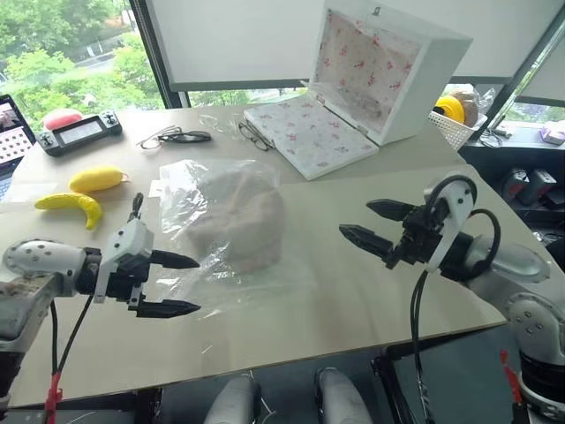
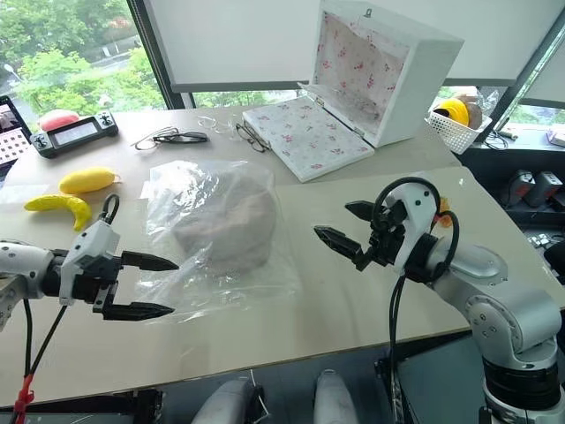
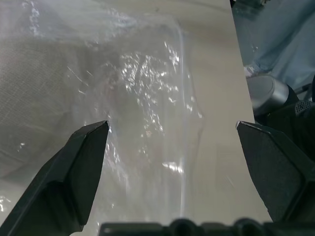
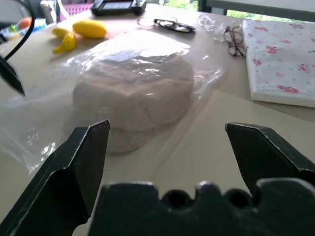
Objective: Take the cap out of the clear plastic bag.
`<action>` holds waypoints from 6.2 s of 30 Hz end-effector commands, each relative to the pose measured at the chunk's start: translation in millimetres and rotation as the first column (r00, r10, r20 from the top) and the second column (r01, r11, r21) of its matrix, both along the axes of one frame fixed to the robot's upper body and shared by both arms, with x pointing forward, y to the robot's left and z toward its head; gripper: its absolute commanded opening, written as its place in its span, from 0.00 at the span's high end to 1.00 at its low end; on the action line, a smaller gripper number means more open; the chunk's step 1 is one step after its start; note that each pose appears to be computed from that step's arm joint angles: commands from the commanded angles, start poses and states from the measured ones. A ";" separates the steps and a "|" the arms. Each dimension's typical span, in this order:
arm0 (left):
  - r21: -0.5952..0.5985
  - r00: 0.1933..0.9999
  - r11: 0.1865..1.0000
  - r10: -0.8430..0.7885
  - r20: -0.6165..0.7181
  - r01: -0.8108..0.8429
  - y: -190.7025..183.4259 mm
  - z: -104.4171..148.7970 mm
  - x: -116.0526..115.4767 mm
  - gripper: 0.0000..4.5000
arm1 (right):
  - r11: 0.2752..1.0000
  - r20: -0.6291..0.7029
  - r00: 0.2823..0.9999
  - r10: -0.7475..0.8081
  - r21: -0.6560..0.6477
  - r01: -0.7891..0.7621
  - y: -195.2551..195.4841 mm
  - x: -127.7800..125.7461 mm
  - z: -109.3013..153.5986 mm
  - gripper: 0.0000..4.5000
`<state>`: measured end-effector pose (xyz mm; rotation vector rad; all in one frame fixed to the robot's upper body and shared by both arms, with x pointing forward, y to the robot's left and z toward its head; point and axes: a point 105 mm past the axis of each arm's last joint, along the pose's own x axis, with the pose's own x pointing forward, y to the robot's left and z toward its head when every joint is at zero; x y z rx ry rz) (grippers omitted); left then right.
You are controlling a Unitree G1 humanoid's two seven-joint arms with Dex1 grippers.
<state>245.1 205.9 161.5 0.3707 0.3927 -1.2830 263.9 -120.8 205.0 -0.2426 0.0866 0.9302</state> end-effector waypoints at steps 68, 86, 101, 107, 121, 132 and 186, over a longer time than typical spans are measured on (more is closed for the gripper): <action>-0.338 0.765 0.688 0.549 -0.336 -0.642 -22.7 -29.6 -3.0 0.00 | 0.946 0.355 0.913 0.202 -0.312 -0.088 138.7 80.5 11.8 1.00; -0.166 0.228 0.159 0.743 -0.629 -0.973 -0.1 -77.0 29.5 0.00 | 0.959 0.380 0.915 0.135 -0.282 -0.025 156.6 98.0 22.3 1.00; -0.201 0.071 -0.181 0.547 -0.834 -0.963 -16.4 -59.3 97.8 0.00 | 0.933 0.334 0.915 0.227 -0.345 -0.105 156.6 70.9 -3.9 1.00; -0.192 0.088 -0.123 0.574 -0.814 -0.974 -30.6 -61.0 95.9 0.00 | 0.936 0.327 0.922 0.208 -0.340 -0.090 154.4 70.7 -5.6 1.00; -0.164 0.077 -0.125 0.514 -0.854 -0.978 -36.9 -67.5 93.1 0.67 | 0.936 0.333 0.925 0.184 -0.347 -0.062 149.8 75.2 -5.0 1.00; -0.196 0.136 -0.094 0.441 -0.887 -0.976 -39.8 -63.7 95.0 0.99 | 0.929 0.337 0.926 0.172 -0.368 -0.038 143.3 77.4 -8.3 1.00; -0.015 -0.035 -0.222 0.223 -0.974 -0.975 -37.3 -84.0 99.4 0.01 | 0.916 0.344 0.932 0.118 -0.399 0.031 123.9 85.0 -11.4 1.00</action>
